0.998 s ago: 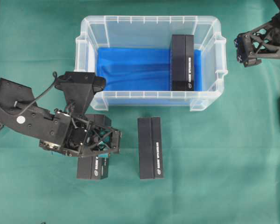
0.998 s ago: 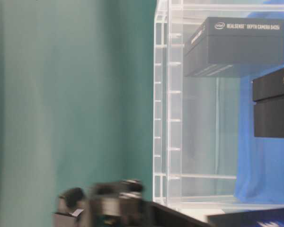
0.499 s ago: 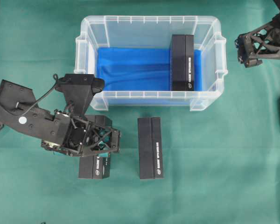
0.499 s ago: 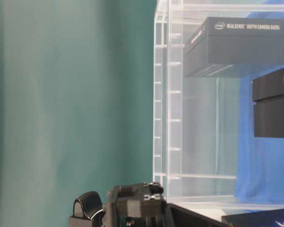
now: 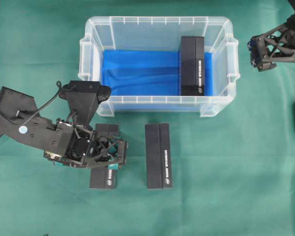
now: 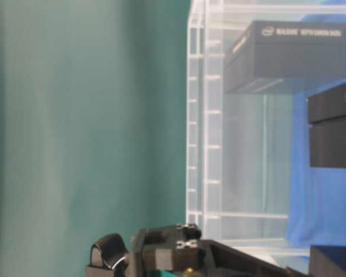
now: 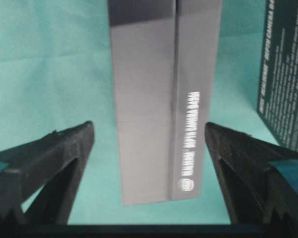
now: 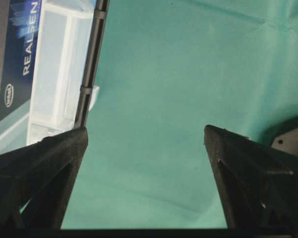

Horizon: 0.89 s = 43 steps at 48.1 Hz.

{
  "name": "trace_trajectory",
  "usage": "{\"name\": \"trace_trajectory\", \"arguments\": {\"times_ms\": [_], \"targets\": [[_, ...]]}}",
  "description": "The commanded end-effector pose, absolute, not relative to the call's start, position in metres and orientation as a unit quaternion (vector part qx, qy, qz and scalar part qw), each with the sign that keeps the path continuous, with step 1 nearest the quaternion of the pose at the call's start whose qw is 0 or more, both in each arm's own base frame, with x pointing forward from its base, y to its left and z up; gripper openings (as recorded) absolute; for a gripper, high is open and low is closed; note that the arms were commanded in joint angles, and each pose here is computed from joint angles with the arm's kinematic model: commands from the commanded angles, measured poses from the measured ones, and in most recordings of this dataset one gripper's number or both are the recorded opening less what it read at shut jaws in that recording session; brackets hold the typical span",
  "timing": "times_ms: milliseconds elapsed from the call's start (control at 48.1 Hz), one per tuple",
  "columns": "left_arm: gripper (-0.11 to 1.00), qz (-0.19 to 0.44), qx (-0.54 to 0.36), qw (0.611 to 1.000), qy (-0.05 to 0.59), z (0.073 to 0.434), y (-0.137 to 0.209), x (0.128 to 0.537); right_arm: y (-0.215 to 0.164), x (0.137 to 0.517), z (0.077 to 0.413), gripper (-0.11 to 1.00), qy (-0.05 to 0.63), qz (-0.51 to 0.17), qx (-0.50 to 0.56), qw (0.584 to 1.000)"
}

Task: Take out the box from the case.
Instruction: 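Open the left gripper to release the box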

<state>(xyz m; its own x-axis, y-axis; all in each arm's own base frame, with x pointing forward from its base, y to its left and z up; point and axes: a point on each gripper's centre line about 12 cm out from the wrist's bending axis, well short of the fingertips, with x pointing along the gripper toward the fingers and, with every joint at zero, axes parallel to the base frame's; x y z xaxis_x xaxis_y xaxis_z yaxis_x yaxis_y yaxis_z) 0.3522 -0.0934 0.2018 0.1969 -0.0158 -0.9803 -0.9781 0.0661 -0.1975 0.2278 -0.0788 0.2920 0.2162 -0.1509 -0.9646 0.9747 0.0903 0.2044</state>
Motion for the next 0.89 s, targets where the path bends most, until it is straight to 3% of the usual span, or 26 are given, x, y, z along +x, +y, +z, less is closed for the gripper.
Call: {"name": "trace_trajectory", "arguments": {"times_ms": [0,478,873], "targets": [[1.00,0.417,-0.542,0.566,0.460,0.212,-0.095,0.353,-0.078,0.227,0.298,0.94,0.414,-0.459,0.490,0.614],[1.00,0.405,-0.553,0.571,0.451,0.226,-0.096,0.360,-0.077,0.224,0.299,0.94,0.412,-0.457,0.490,0.617],[0.99,0.384,-0.575,0.580,0.430,0.304,-0.094,0.363,-0.077,0.223,0.300,0.94,0.411,-0.456,0.489,0.619]]}}
